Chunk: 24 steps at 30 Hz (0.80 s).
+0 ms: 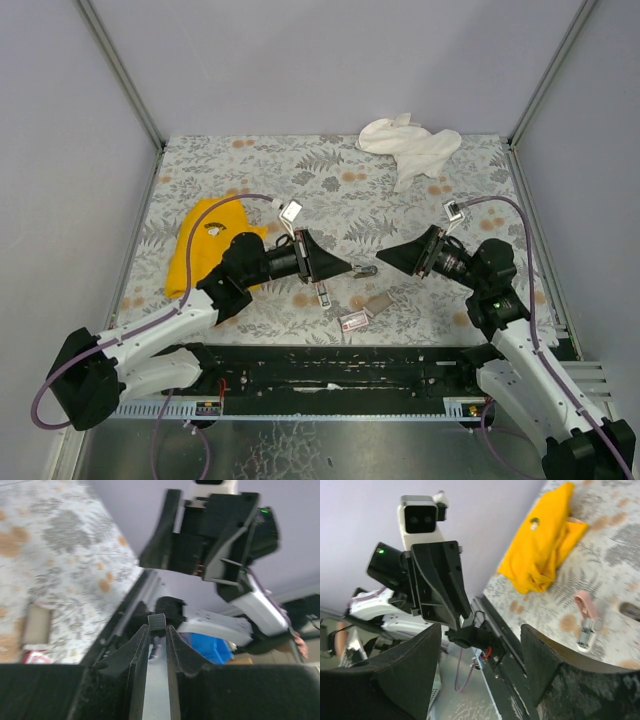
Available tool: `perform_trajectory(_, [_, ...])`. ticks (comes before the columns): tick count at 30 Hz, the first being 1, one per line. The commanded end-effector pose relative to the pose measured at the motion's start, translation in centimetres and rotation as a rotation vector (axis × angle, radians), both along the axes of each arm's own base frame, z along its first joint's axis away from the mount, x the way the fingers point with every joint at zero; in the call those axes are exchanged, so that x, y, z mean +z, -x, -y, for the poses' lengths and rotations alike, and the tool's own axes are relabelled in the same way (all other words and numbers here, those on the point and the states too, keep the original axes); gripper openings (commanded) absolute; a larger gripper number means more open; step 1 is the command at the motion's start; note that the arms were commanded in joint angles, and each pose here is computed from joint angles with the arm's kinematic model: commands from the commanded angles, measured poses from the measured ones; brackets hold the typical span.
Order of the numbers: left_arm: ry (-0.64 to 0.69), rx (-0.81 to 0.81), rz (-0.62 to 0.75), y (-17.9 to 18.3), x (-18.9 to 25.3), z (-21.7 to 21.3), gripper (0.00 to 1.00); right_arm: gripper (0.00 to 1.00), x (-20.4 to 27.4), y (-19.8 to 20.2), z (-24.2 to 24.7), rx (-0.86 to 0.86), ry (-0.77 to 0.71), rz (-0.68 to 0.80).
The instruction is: Load the staples into the stapler
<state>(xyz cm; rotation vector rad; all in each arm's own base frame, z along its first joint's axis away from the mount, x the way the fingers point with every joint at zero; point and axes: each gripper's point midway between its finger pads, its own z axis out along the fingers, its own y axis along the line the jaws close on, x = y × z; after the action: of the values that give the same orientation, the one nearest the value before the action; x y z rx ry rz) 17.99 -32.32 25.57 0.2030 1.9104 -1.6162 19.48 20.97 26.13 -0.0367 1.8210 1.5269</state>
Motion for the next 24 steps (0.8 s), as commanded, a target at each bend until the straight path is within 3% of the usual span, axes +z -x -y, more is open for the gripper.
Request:
perform_trajectory(1, [0.249, -0.185, 0.091, 3.4, 6.5, 0.0, 0.18, 0.71, 5.5, 1.8, -1.8, 0.115, -0.141, 0.156])
perform_trajectory(8, [0.312, -0.2, 0.114, 3.8, 8.3, -0.2, 0.17, 0.68, 8.0, 3.4, -4.6, 0.183, -0.215, 0.218])
perform_trajectory(24, [0.308, -0.18, 0.086, 3.2, 7.7, 0.0, 0.17, 0.44, 8.8, 3.9, -4.7, 0.208, -0.258, 0.231])
